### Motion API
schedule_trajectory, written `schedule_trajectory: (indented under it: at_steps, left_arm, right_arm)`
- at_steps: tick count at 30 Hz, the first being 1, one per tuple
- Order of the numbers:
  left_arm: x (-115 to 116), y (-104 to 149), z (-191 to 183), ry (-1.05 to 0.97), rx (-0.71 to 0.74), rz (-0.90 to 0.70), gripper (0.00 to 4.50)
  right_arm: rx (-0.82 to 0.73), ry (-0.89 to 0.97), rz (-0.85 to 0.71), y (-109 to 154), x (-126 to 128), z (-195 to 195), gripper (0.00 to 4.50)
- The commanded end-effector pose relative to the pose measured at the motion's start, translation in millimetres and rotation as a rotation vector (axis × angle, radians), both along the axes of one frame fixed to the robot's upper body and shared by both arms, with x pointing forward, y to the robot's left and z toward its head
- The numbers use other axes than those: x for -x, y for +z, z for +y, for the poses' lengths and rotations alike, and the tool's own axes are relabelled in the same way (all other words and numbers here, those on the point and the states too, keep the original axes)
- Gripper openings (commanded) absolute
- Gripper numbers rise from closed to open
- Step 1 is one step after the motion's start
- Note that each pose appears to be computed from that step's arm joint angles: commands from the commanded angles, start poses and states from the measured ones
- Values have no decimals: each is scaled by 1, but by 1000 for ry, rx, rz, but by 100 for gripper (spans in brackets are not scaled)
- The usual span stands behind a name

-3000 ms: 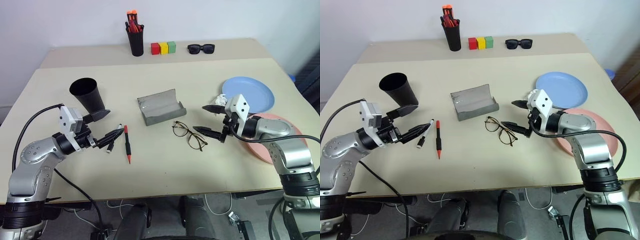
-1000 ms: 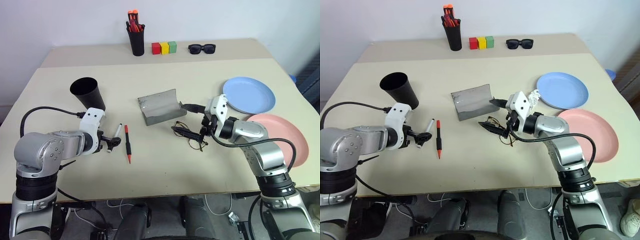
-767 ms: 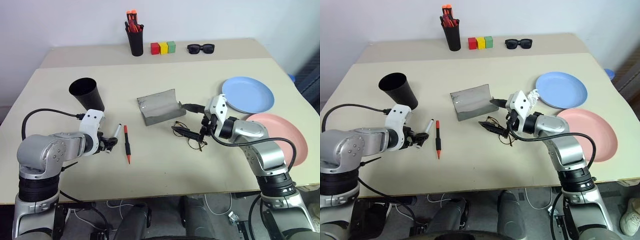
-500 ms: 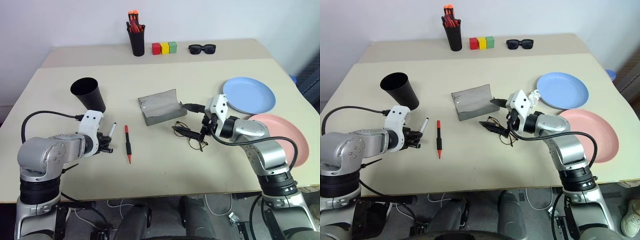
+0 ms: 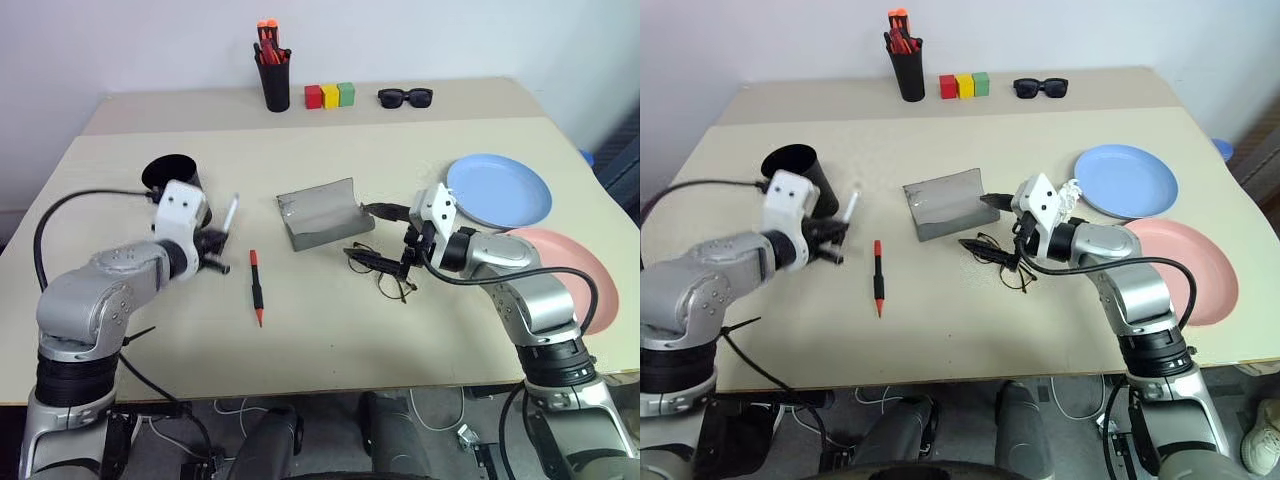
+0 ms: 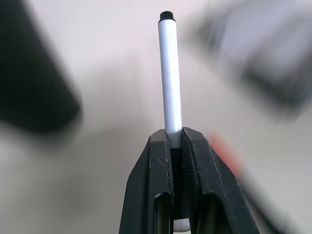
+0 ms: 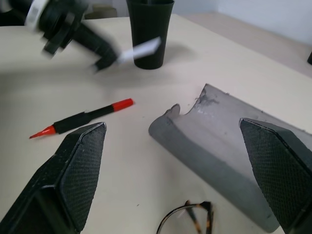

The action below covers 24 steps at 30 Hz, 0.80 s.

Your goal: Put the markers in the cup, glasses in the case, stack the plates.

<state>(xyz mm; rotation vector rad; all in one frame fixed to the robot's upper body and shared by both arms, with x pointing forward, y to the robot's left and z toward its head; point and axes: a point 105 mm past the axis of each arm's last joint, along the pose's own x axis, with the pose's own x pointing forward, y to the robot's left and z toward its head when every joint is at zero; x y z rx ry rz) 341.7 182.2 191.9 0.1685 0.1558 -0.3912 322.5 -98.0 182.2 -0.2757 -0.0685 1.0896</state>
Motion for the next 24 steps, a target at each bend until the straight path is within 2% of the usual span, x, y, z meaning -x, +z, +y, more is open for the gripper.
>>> schedule_trajectory:
  at_steps: [1, 5, 8, 13, 18, 24]
  left_arm:
    - [-8, 56, 5, 3, 51, -319, 7]
    - [-21, 104, 36, 140, 74, -588, 7]
    - [-28, 116, 61, 234, 43, -678, 7]
    - [-36, 109, 85, 295, 141, -685, 7]
    - [-40, 80, 92, 313, 198, -621, 7]
    - [-40, 51, 96, 362, 197, -559, 7]
  right_arm:
    - [-24, 9, -47, 13, -1, 2, 450]
    - [-26, 14, -53, 14, -3, 4, 450]
    - [-26, 16, -59, 16, -3, 3, 450]
    - [-27, 17, -62, 17, -4, 2, 450]
    - [-32, 19, -62, 20, -1, 4, 450]
    - [-30, 17, -69, 22, -1, 3, 450]
